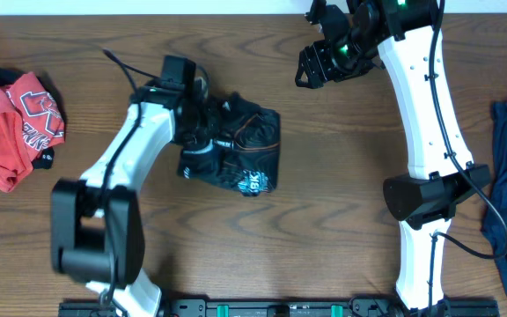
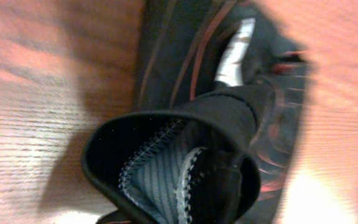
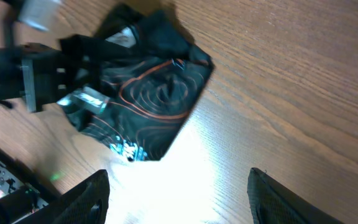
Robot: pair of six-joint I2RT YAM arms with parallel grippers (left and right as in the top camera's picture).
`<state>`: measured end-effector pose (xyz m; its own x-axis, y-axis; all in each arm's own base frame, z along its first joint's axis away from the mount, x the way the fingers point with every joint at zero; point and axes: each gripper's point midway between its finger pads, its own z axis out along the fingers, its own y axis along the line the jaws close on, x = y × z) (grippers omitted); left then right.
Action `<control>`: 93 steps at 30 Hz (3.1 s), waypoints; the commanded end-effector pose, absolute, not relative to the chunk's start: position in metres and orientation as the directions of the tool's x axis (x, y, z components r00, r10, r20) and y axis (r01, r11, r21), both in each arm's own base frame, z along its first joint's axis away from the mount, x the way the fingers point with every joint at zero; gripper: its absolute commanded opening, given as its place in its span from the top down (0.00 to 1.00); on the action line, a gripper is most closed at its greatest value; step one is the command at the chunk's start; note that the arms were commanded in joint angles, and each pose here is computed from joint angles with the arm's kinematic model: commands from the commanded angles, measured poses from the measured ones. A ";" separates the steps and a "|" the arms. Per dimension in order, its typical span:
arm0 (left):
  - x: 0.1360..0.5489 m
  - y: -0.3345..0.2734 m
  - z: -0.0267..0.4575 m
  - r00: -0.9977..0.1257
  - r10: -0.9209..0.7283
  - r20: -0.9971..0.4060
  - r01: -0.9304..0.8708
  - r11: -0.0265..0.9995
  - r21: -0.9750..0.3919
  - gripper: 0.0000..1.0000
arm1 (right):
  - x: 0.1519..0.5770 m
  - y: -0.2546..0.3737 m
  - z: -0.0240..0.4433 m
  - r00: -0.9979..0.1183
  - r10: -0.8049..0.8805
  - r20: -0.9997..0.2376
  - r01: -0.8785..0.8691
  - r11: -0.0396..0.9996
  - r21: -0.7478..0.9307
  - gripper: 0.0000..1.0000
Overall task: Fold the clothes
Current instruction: 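Carry the folded black shirt left with the left gripper, then lower the black shirt onto the red shirt pile with the left gripper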
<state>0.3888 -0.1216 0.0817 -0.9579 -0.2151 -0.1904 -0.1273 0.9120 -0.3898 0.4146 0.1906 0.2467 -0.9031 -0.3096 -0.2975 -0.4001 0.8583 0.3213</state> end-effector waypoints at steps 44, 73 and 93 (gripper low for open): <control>0.453 0.210 0.274 -0.331 -0.692 -0.642 -0.511 0.703 -0.495 0.94 | 0.403 0.204 0.247 -0.892 -0.350 -0.285 -0.435 0.836 0.334 0.37; 0.519 0.264 0.358 -0.167 -0.649 -0.742 -0.287 0.752 -0.593 0.94 | 0.386 0.234 0.248 -0.866 -0.412 -0.283 -0.492 0.802 0.338 0.36; 0.492 0.391 0.227 -0.136 -0.804 -0.578 -0.446 0.571 -0.689 0.94 | 0.367 0.264 0.257 -0.850 -0.440 -0.290 -0.527 0.720 0.451 0.37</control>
